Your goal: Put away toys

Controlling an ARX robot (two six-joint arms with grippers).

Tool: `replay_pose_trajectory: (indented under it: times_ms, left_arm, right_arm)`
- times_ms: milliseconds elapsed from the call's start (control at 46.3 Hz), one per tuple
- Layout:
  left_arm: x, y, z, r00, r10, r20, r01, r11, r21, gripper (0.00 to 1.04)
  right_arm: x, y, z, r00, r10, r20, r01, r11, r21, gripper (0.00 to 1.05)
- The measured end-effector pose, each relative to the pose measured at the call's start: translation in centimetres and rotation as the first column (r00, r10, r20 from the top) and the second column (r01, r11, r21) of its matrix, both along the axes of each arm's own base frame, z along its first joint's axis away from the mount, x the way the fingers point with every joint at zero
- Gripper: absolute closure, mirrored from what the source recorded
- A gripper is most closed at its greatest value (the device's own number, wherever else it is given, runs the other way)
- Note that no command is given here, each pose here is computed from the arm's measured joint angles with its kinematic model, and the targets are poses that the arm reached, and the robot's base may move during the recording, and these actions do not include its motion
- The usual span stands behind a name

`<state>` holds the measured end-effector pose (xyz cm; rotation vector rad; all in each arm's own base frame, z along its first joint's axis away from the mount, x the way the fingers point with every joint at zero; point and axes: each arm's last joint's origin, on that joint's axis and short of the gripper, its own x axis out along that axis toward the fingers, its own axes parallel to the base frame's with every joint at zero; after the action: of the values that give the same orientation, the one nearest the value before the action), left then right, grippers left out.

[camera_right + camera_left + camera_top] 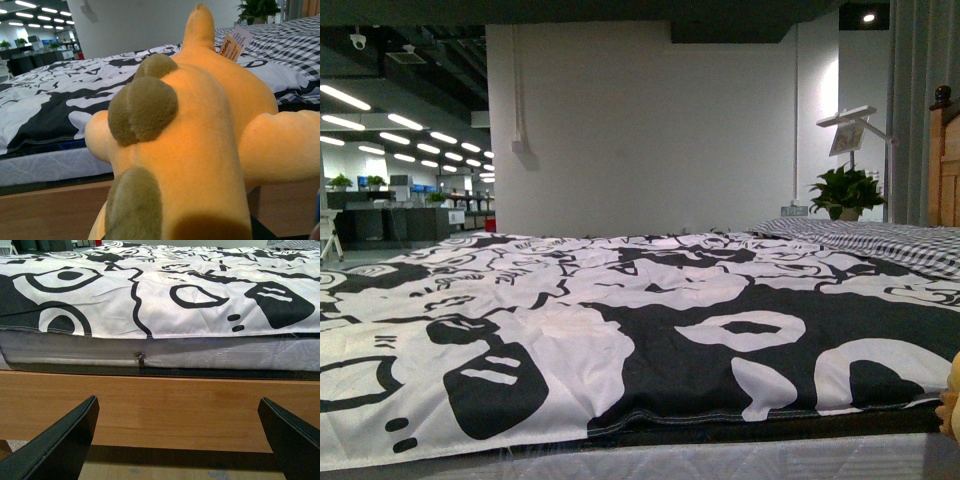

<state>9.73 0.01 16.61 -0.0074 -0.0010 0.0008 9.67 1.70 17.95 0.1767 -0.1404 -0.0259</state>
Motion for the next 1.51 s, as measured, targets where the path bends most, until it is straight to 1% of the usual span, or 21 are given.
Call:
replay_pose_trajectory:
  times_ms: [388,647,1510]
  left_arm:
    - [0.0,0.02,0.0,1.0,0.005,0.0,-0.005,1.0,0.0,0.06]
    - [0.0,-0.01,0.0,1.0,-0.002,0.0,0.002,1.0,0.0,0.06]
    - [0.0,-0.01,0.0,1.0,0.0,0.0,0.0,1.0,0.0,0.06]
  right_arm:
    - [0.01,0.08,-0.03,1.0,0.014,-0.002,-0.014,1.0,-0.002,0.85]
    - [0.0,0.02,-0.02,1.0,-0.004,-0.001,0.004,1.0,0.001,0.85]
    - [0.01,0.04,-0.02,1.0,0.002,-0.002,-0.002,1.0,-0.001,0.85]
